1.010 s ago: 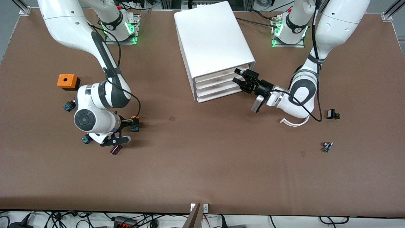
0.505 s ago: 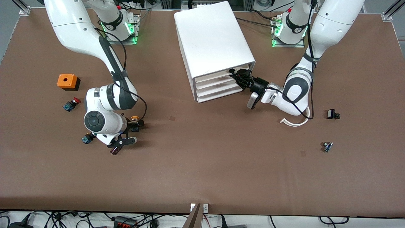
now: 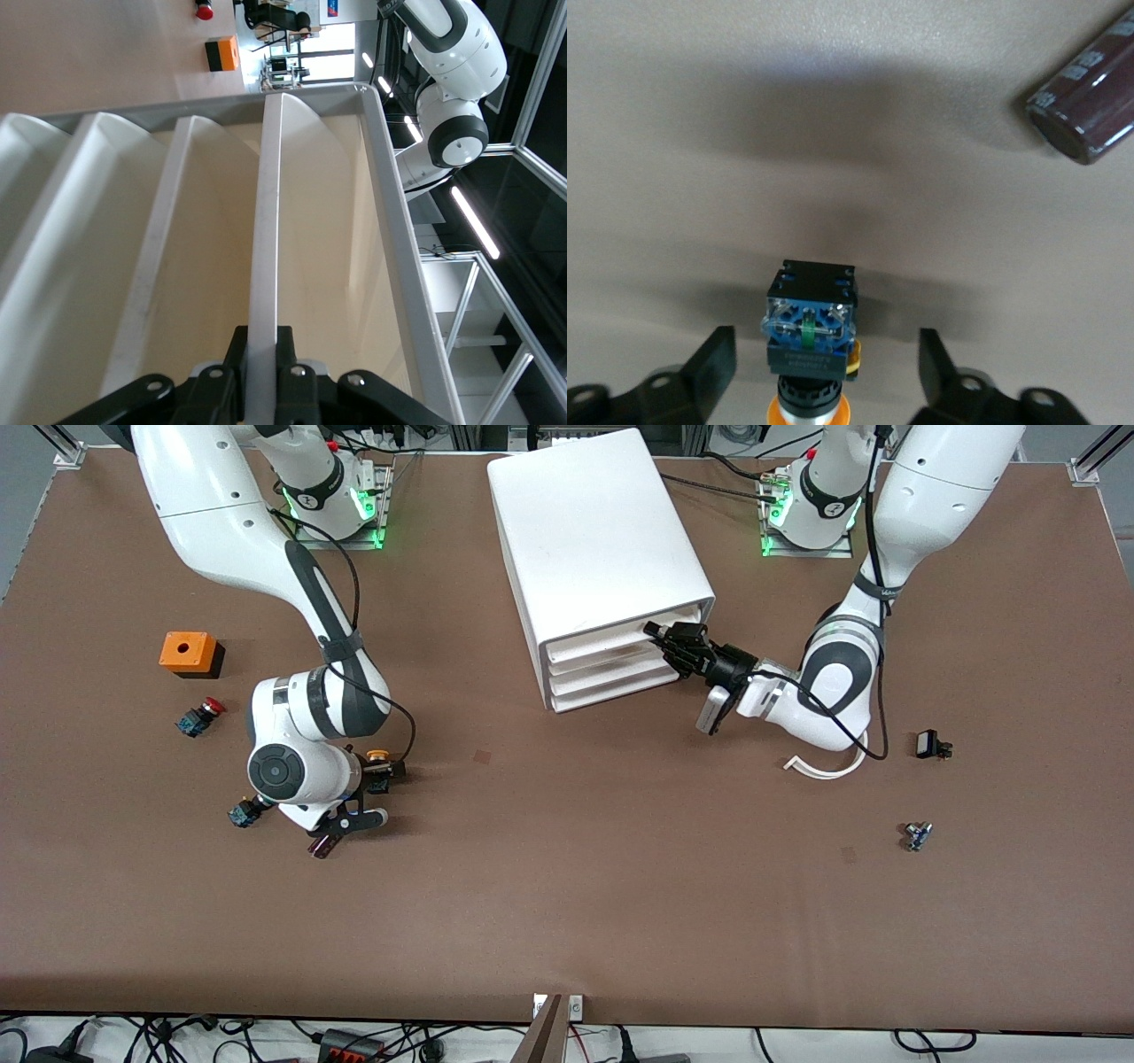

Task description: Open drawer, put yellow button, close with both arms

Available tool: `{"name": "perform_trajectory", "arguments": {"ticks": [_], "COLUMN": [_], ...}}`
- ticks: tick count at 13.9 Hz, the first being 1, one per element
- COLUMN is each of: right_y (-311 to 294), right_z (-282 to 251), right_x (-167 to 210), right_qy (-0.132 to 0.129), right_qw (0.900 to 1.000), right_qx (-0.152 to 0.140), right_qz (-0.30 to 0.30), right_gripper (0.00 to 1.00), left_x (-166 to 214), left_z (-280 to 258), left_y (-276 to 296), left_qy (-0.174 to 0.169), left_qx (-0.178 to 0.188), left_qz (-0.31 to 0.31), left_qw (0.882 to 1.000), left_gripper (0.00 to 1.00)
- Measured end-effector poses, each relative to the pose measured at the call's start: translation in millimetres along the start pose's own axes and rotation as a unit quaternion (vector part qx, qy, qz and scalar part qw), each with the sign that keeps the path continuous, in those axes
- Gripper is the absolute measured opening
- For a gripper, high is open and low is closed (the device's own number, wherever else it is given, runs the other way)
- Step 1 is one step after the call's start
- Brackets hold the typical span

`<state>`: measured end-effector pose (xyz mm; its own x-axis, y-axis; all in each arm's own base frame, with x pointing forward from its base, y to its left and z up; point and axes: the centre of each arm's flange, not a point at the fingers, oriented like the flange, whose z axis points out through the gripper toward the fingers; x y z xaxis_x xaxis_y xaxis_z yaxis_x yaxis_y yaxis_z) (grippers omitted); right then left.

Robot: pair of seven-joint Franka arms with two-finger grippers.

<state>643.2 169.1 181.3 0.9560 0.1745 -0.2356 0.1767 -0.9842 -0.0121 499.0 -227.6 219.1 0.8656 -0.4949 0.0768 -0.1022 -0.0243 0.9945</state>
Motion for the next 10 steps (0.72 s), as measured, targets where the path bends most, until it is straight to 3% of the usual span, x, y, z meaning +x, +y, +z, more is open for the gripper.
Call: {"name": "perform_trajectory", "arguments": {"ticks": [2,3,5,6,10], "right_y": [0,0,0,0,-3], "right_z": [1,2,2,0,-26], "right_x": [0,-1,-1,-1,4], "right_qy": [-0.002,-0.002,-0.002,-0.001,0.021], "right_qw": [1.0,1.0,1.0,1.0,1.0], "right_qx": [0.0,0.0,0.0,0.0,0.002], "right_qz": [0.001,0.002,0.002,0.001,-0.002], "right_gripper": [0.65,0.64,0.44,0.4,0.4], "left_x": [17,28,47,56,68], "left_z": [-27,-44,-74,-84,-105], "left_y": [4,5,4,3,0], "left_qy": [-0.003,-0.004,0.002,0.006,0.013], "left_qx": [0.028,0.043,0.06,0.064,0.068], "left_qz": [0.02,0.03,0.042,0.044,0.043], "left_qw": [0.999,0.999,0.997,0.997,0.997], "left_gripper": [0.15,0.15,0.15,0.15,0.14]}}
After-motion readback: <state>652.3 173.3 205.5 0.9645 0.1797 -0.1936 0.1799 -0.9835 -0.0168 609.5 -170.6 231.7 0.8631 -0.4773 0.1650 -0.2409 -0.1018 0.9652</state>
